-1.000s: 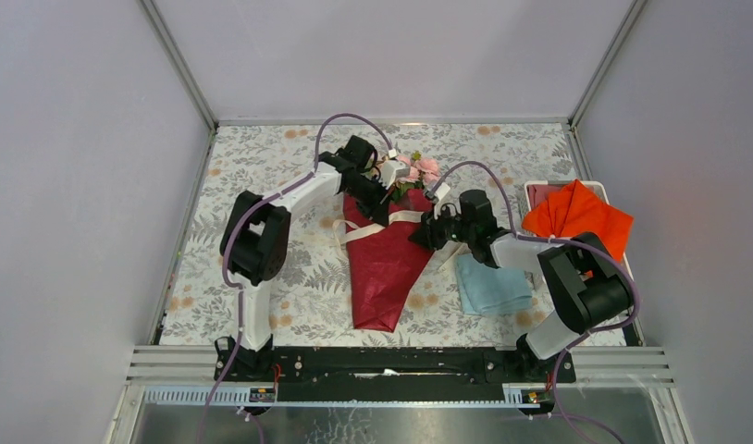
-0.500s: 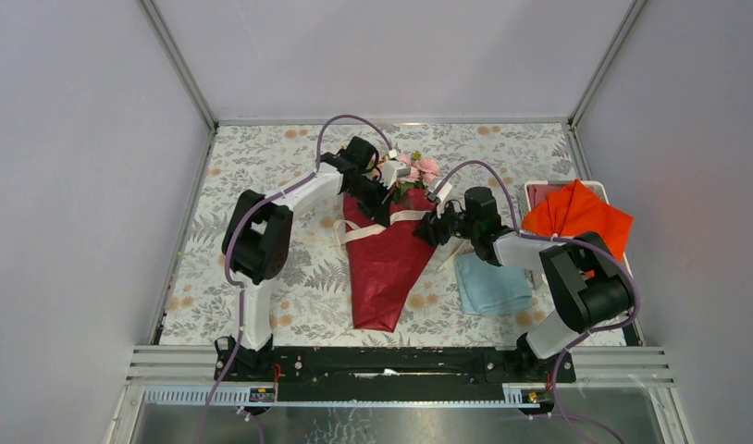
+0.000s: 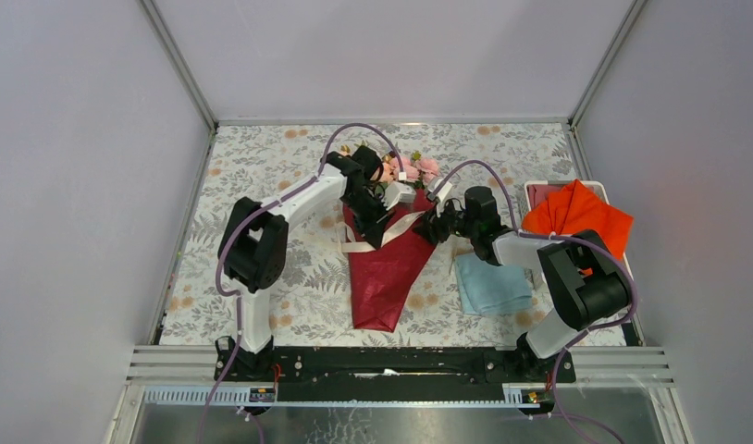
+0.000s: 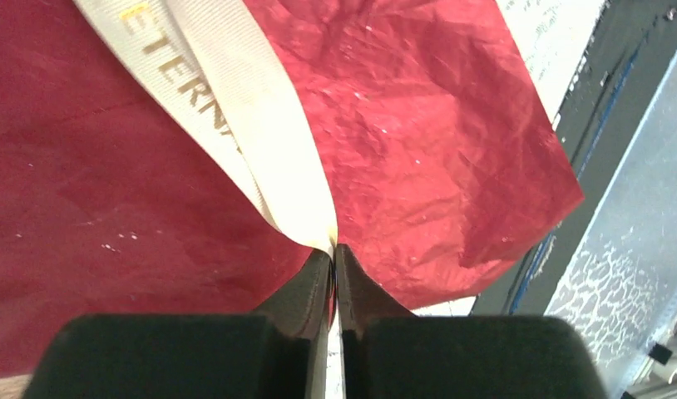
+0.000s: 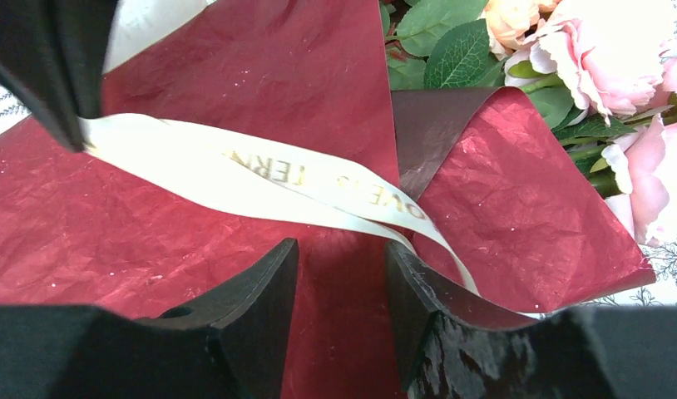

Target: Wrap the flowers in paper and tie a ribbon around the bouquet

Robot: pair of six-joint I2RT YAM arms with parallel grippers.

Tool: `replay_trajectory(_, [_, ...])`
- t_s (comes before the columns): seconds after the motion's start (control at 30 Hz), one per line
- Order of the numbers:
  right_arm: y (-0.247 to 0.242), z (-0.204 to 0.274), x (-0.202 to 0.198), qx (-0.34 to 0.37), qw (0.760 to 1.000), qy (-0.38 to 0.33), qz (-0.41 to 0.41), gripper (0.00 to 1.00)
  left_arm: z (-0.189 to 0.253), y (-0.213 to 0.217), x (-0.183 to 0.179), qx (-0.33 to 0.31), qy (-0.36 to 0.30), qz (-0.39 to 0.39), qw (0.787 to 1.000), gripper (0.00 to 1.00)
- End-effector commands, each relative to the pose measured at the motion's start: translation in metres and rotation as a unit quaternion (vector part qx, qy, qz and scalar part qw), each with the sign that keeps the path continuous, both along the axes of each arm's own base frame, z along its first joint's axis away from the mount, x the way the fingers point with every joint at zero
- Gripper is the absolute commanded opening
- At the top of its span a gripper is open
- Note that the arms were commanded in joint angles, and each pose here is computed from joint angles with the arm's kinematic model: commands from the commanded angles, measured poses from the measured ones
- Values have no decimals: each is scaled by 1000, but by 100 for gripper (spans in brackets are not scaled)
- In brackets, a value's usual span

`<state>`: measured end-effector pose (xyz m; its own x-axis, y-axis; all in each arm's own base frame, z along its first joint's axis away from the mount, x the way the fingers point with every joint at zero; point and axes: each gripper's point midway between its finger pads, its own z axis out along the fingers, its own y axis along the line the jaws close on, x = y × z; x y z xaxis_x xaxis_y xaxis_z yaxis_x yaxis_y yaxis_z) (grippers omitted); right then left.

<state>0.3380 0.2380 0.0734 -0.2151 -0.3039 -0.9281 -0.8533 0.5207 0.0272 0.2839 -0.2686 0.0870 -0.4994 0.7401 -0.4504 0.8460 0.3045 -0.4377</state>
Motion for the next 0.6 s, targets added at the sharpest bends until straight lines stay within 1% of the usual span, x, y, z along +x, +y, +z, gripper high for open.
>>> replay_trajectory(0.0, [4, 20, 9, 17, 999, -41, 5, 50, 21, 11, -20, -2, 11, -37, 999, 13])
replay_trajectory(0.03, [5, 20, 9, 18, 999, -40, 8, 50, 19, 11, -22, -2, 18, -39, 999, 15])
replay_trajectory(0.07, [5, 19, 8, 20, 999, -39, 10, 50, 17, 11, -24, -1, 24, -42, 999, 20])
replay_trajectory(0.17, [8, 18, 7, 23, 999, -33, 14, 50, 13, 14, -20, 10, 16, -45, 999, 40])
replay_trajectory(0.23, [9, 17, 6, 25, 999, -28, 15, 50, 15, 15, -6, 20, -17, -34, 999, 53])
replay_trajectory(0.3, [10, 16, 7, 26, 999, -23, 13, 50, 23, 12, 15, 24, -63, -15, 998, 61])
replay_trajectory(0.37, [11, 13, 9, 28, 999, -16, 8, 50, 34, 4, 36, 16, -106, 5, 994, 63])
replay_trajectory(0.43, [14, 12, 9, 33, 999, -10, 6, 49, 41, -8, 49, 2, -133, 9, 991, 64])
replay_trajectory(0.57, [15, 12, 8, 39, 999, -3, -1, 49, 33, -27, 52, -1, -149, -12, 989, 67])
